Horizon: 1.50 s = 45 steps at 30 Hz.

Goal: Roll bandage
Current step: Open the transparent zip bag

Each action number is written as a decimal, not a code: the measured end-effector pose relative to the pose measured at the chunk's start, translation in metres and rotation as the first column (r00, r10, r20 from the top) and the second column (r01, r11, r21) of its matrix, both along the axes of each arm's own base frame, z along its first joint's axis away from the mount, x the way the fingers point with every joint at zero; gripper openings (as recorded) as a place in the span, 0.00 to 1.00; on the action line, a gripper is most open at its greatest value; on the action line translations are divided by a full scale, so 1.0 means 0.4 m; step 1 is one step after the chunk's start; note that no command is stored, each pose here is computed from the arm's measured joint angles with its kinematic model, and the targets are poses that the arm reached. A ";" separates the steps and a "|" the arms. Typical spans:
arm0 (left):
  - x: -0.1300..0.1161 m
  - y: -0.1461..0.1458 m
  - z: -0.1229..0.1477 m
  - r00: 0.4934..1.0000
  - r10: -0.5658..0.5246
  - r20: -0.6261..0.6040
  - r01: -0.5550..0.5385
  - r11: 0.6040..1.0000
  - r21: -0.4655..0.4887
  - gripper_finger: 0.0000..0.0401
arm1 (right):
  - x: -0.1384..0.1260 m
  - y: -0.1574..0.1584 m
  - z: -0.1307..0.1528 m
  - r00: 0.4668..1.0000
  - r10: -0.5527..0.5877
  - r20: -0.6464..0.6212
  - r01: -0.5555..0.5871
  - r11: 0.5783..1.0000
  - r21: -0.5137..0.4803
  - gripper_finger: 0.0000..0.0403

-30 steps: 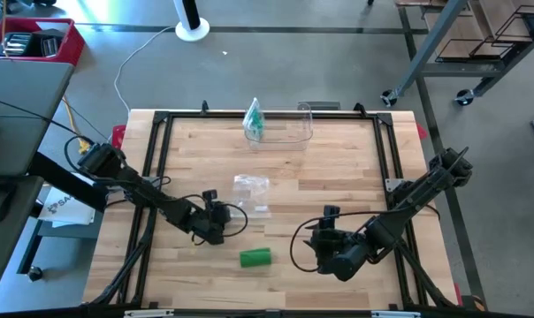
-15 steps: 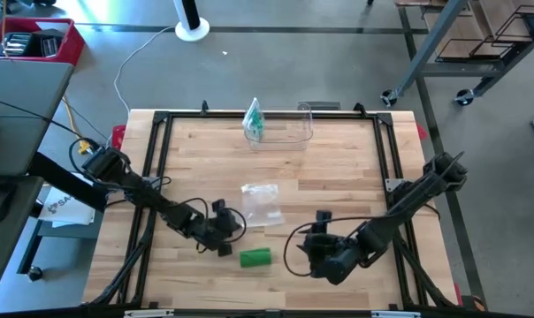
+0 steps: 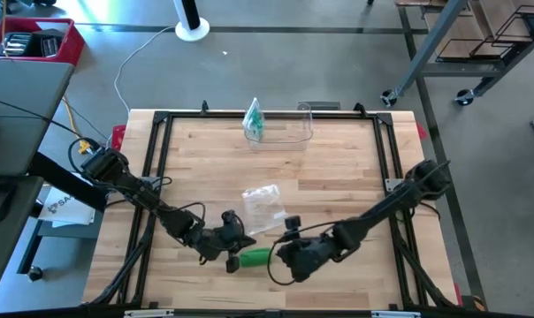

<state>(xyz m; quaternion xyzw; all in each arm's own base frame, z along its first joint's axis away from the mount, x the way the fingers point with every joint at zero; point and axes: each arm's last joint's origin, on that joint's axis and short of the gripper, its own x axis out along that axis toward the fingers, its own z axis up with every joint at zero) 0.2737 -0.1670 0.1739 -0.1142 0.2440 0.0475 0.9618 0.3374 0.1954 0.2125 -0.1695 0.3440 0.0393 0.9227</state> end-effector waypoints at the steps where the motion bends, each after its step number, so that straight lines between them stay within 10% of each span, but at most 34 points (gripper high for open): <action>1: -0.001 0.001 -0.002 1.000 -0.011 -0.008 0.011 1.000 0.026 0.01 | 0.006 -0.007 -0.006 1.000 0.008 -0.020 -0.008 1.000 0.019 0.37; 19: 0.038 0.104 -0.133 0.926 -0.105 -0.362 0.210 0.941 0.264 0.50 | 0.010 -0.011 -0.033 0.994 0.020 -0.109 -0.005 0.991 0.134 0.35; 31: 0.036 0.082 -0.166 0.934 -0.047 -0.354 0.129 0.969 0.212 0.05 | 0.008 -0.007 -0.034 0.994 0.011 -0.113 0.005 0.989 0.145 0.35; 45: 0.021 0.029 -0.013 0.989 -0.124 -0.085 0.115 0.988 -0.106 0.08 | 0.037 0.001 -0.013 0.997 0.013 0.074 -0.018 0.998 0.057 0.35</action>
